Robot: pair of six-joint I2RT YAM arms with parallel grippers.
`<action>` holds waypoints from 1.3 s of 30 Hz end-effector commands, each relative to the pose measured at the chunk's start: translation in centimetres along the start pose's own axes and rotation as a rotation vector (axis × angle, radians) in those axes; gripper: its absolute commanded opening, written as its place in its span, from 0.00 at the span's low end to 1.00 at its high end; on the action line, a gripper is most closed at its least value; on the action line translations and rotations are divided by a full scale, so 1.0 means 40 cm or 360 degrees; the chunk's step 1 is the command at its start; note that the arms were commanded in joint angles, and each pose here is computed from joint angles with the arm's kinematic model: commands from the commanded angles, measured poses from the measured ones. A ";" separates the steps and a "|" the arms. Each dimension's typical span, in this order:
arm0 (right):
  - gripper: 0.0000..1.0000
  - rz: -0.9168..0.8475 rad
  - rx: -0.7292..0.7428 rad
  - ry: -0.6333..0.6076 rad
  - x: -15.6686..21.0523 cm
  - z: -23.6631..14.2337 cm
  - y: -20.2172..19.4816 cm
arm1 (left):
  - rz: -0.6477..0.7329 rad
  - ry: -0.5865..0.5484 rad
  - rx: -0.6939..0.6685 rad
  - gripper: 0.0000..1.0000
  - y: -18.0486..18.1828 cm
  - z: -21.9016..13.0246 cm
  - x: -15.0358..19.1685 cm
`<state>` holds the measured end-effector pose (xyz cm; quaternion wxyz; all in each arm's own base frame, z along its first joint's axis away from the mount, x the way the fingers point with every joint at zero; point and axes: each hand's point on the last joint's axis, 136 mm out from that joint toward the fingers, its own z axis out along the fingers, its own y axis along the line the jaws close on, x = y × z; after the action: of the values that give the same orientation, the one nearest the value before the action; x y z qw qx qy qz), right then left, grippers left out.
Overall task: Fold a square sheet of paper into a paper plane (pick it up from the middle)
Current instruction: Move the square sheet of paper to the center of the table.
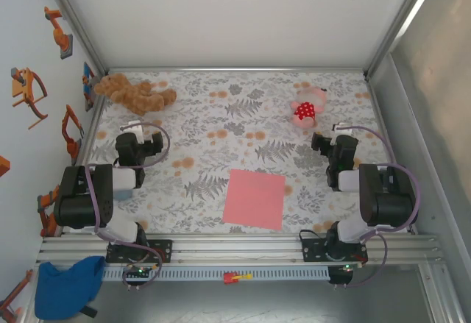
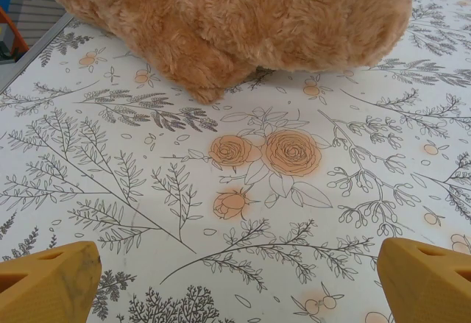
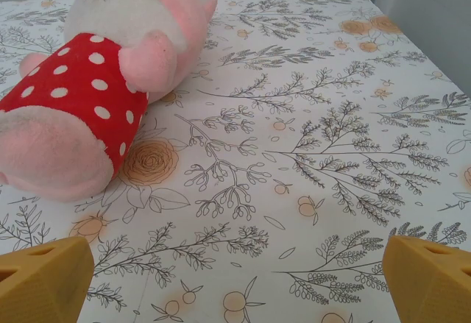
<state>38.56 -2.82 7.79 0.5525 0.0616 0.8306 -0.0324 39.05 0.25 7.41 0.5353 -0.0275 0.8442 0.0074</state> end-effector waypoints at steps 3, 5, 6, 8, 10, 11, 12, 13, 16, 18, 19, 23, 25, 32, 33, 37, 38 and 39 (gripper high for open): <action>0.99 -0.0012 0.0005 -0.0051 -0.034 0.008 -0.002 | 0.0020 -0.0046 0.0004 0.96 -0.004 0.004 -0.028; 0.99 -0.0014 0.0006 -0.0049 -0.033 0.008 -0.003 | 0.0016 -0.0044 0.0004 0.96 -0.004 0.004 -0.027; 0.99 -0.0014 0.0006 -0.0049 -0.033 0.009 -0.003 | 0.0018 -0.0043 0.0004 0.96 -0.004 0.004 -0.026; 0.99 -0.0012 0.0005 -0.0049 -0.033 0.009 -0.002 | 0.0016 -0.0046 0.0003 0.96 -0.004 0.004 -0.027; 0.99 -0.0010 0.0005 -0.0049 -0.034 0.009 -0.002 | 0.0016 -0.0043 0.0004 0.96 -0.004 0.004 -0.026; 0.99 -0.0009 0.0007 -0.0052 -0.035 0.009 -0.003 | 0.0017 -0.0043 0.0004 0.96 -0.004 0.004 -0.026; 0.99 -0.0011 0.0004 -0.0051 -0.035 0.009 -0.002 | 0.0017 -0.0046 0.0003 0.96 -0.004 0.004 -0.027; 0.99 -0.0011 0.0005 -0.0050 -0.034 0.009 -0.002 | 0.0017 -0.0046 0.0004 0.96 -0.004 0.004 -0.027; 0.99 -0.0010 0.0005 -0.0051 -0.035 0.009 -0.002 | 0.0017 -0.0042 0.0004 0.96 -0.004 0.004 -0.026; 0.99 -0.0010 0.0005 -0.0048 -0.034 0.009 -0.002 | 0.0018 -0.0045 0.0004 0.96 -0.004 0.004 -0.028; 0.99 -0.0011 0.0005 -0.0051 -0.035 0.009 -0.002 | 0.0016 -0.0043 0.0006 0.96 -0.004 0.005 -0.027; 0.99 -0.0012 0.0005 -0.0050 -0.034 0.009 -0.002 | 0.0018 -0.0041 0.0004 0.96 -0.004 0.004 -0.025; 0.99 -0.0013 0.0005 -0.0051 -0.034 0.008 -0.002 | 0.0017 -0.0041 0.0006 0.96 -0.004 0.004 -0.026; 0.98 0.0017 0.0073 -0.0091 -0.077 -0.025 -0.022 | -0.0008 -0.0058 -0.0087 0.96 0.017 -0.020 -0.066; 0.98 0.0030 0.0112 -0.0097 -0.096 -0.038 -0.033 | -0.0016 -0.0033 -0.0113 0.96 0.022 -0.030 -0.084; 0.99 0.0180 0.0201 0.0071 -0.171 -0.083 -0.053 | -0.0171 0.0134 -0.0203 0.96 0.036 -0.088 -0.155; 0.99 0.0257 0.0251 0.0169 -0.181 -0.094 -0.062 | -0.0235 0.0166 -0.0202 0.96 0.031 -0.107 -0.175; 0.99 0.0313 0.0277 0.0271 -0.180 -0.102 -0.063 | -0.0301 0.0198 -0.0202 0.96 0.027 -0.123 -0.185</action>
<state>38.84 -4.13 15.76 0.5515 0.1190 0.8247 -0.0402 39.73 1.13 15.48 0.5325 -0.0847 0.8420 0.0186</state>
